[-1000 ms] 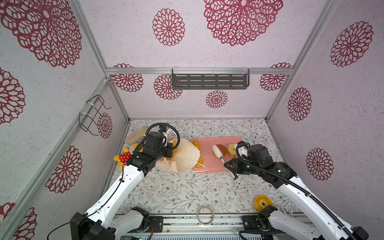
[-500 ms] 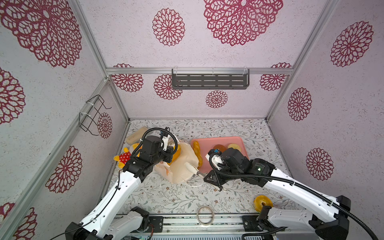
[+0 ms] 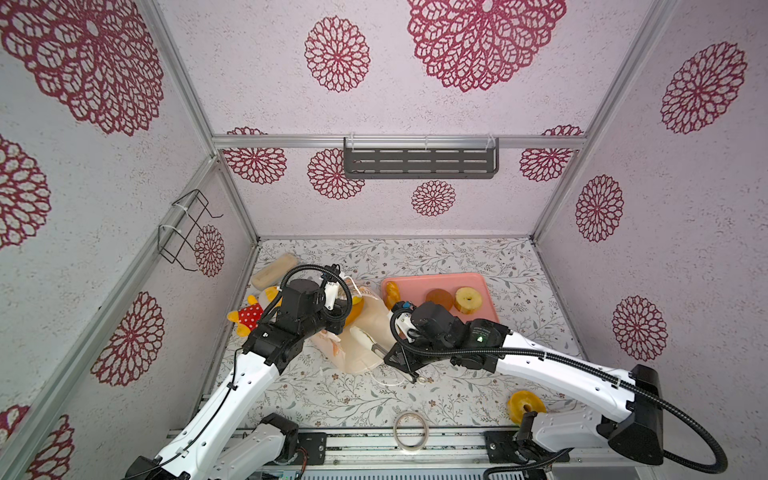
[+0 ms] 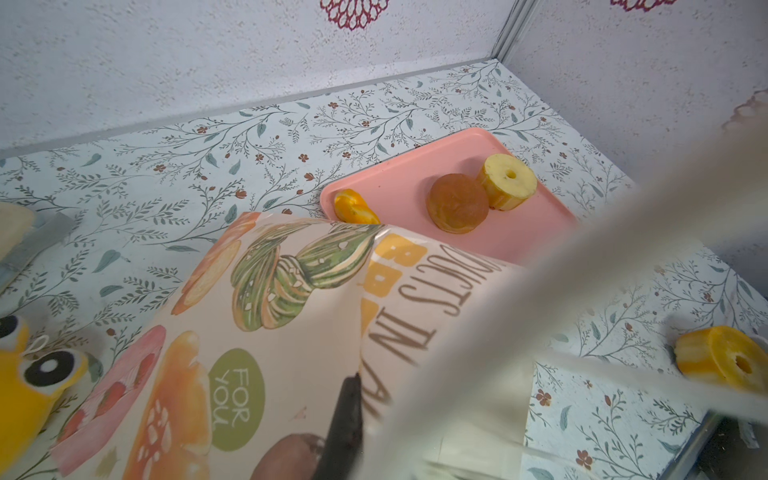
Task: Take the fake bread out of the paper bag
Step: 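Move the open right tongs back into the bag toward the cream bun, then close the right tongs on the pale cream bun inside the bag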
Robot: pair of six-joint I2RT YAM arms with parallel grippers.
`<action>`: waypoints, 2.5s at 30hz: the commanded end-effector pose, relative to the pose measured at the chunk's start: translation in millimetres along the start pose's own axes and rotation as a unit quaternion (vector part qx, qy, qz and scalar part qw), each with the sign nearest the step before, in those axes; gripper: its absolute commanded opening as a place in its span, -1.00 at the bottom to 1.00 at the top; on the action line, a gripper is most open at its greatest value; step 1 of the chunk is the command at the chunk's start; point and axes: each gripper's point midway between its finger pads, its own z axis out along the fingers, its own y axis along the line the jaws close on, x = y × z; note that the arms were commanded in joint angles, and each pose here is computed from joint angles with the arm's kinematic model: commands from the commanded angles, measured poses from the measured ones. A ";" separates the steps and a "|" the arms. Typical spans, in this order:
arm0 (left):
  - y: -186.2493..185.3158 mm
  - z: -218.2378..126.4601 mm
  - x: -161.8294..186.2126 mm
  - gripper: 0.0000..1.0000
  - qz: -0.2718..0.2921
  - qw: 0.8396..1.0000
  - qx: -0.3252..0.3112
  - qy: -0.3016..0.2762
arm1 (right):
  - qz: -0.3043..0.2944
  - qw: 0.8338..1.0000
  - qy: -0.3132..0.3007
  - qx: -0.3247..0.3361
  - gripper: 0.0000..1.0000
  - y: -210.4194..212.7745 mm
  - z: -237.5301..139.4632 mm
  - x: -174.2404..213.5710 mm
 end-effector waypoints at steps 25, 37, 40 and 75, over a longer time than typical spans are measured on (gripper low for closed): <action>-6.8 -16.9 -15.3 -1.00 0.009 0.999 0.009 -0.033 | 0.003 0.996 -0.074 -0.045 -0.51 28.5 59.3 -39.8; -9.0 -17.7 -23.1 -1.00 -0.001 0.999 0.015 -0.042 | 0.084 0.991 -0.089 -0.048 -0.12 20.7 80.2 -54.5; -9.0 -18.9 -23.3 -1.00 -0.003 0.999 0.015 -0.045 | 0.121 0.985 -0.105 -0.070 -0.11 18.6 82.7 -59.5; -14.0 -13.8 -20.4 -1.00 -0.025 0.997 0.035 -0.065 | 0.292 0.915 -0.159 -0.228 -0.63 31.7 120.9 -113.5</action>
